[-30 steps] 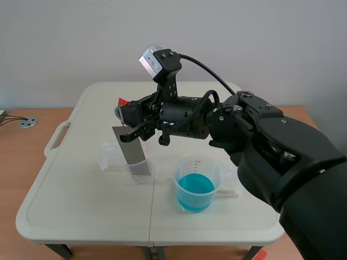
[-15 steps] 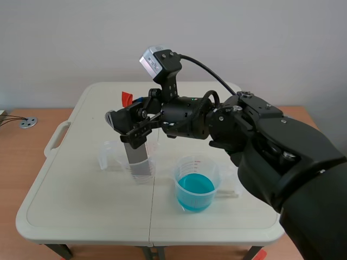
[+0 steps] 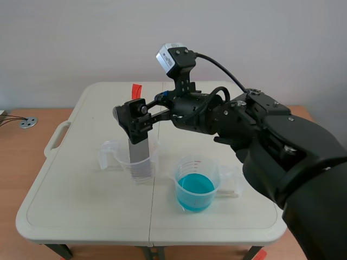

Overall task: Hold the metal plate by the orange handle, dip it into the blue solution, take it out and point at it, then put the plate back in the beaker on the left.
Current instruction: 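Return to the home posture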

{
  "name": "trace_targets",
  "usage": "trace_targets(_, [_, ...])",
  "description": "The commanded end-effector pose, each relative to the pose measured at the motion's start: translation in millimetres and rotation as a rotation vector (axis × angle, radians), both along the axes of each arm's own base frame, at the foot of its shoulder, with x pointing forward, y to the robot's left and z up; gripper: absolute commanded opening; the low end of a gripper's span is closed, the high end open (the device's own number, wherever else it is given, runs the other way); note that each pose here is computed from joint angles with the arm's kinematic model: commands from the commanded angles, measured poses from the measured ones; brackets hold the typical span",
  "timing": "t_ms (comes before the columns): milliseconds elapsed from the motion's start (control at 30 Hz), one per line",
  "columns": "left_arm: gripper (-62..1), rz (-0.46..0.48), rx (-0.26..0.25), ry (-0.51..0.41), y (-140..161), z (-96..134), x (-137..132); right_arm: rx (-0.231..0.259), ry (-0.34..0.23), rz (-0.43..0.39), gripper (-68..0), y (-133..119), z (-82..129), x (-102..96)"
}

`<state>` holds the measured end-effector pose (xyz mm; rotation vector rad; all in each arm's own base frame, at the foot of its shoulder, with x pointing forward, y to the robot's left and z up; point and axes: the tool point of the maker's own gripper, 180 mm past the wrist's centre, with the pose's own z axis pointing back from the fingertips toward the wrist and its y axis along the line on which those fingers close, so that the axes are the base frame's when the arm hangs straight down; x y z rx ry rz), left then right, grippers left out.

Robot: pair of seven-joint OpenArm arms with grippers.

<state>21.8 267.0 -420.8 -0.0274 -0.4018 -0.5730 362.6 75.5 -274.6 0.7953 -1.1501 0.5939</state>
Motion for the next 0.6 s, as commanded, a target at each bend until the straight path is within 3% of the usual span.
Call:
trace_targets(0, [1.4,-0.004,-0.010,-0.020,-3.5,2.6,6.2,0.008,-0.039,-0.005,-1.0,-4.8,13.5,8.9])
trace_targets(433, [1.4,-0.020,-0.008,-0.038,-3.8,4.5,10.2,-0.042,-0.107,-0.033,-1.0,-39.3,18.6,13.8])
trace_targets(567, [1.4,-0.024,-0.007,-0.129,-1.8,10.8,43.1,-0.052,-0.141,-0.044,-1.0,-51.8,24.8,8.8])
